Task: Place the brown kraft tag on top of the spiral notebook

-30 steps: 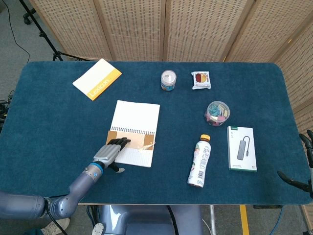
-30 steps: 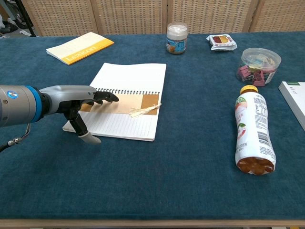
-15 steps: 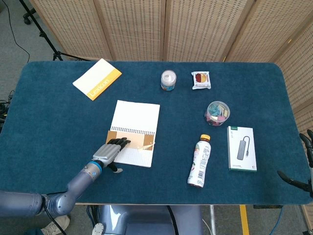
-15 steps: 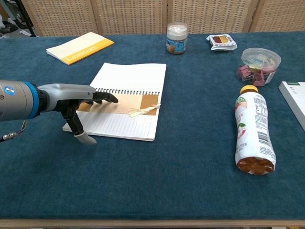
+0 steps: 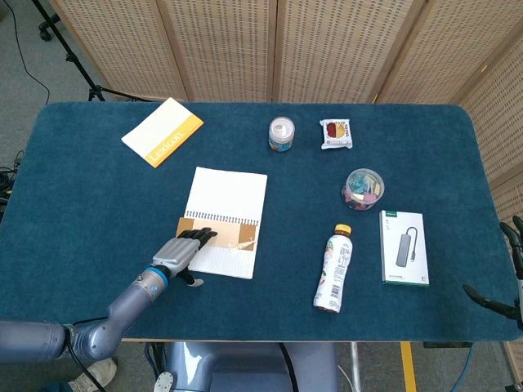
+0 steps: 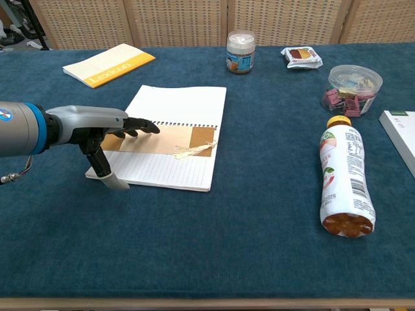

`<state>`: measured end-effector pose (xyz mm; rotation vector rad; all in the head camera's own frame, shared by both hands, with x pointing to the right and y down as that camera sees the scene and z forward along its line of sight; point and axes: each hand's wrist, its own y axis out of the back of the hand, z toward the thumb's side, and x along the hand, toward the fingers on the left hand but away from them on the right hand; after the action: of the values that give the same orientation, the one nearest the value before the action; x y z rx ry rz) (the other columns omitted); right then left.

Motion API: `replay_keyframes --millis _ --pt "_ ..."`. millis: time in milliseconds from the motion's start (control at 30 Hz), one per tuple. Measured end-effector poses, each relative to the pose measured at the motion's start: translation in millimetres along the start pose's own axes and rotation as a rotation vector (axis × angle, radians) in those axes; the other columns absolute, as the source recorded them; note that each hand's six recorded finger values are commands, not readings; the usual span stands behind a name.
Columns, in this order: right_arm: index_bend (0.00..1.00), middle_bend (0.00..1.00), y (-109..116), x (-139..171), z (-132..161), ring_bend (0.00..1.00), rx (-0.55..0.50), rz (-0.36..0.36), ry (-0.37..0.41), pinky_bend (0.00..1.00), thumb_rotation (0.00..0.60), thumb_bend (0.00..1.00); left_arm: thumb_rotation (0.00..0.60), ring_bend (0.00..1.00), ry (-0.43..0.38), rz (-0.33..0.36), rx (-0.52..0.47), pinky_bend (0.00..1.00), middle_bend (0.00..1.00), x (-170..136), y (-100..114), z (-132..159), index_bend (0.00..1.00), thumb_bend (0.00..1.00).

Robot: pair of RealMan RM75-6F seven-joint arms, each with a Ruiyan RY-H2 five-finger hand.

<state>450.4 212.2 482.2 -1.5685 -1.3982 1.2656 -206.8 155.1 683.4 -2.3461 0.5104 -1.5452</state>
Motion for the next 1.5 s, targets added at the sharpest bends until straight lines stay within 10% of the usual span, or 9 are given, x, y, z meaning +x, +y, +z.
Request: replay_keyframes --millis 1500 --pt "0.00 0.00 -1 0 0 0.00 0.002 0.004 0.000 0.00 0.600 0.03 0.600 0.00 -0.069 -0.015 -0.070 0.00 0.00 -36 -19 -44 0.00 0.20"
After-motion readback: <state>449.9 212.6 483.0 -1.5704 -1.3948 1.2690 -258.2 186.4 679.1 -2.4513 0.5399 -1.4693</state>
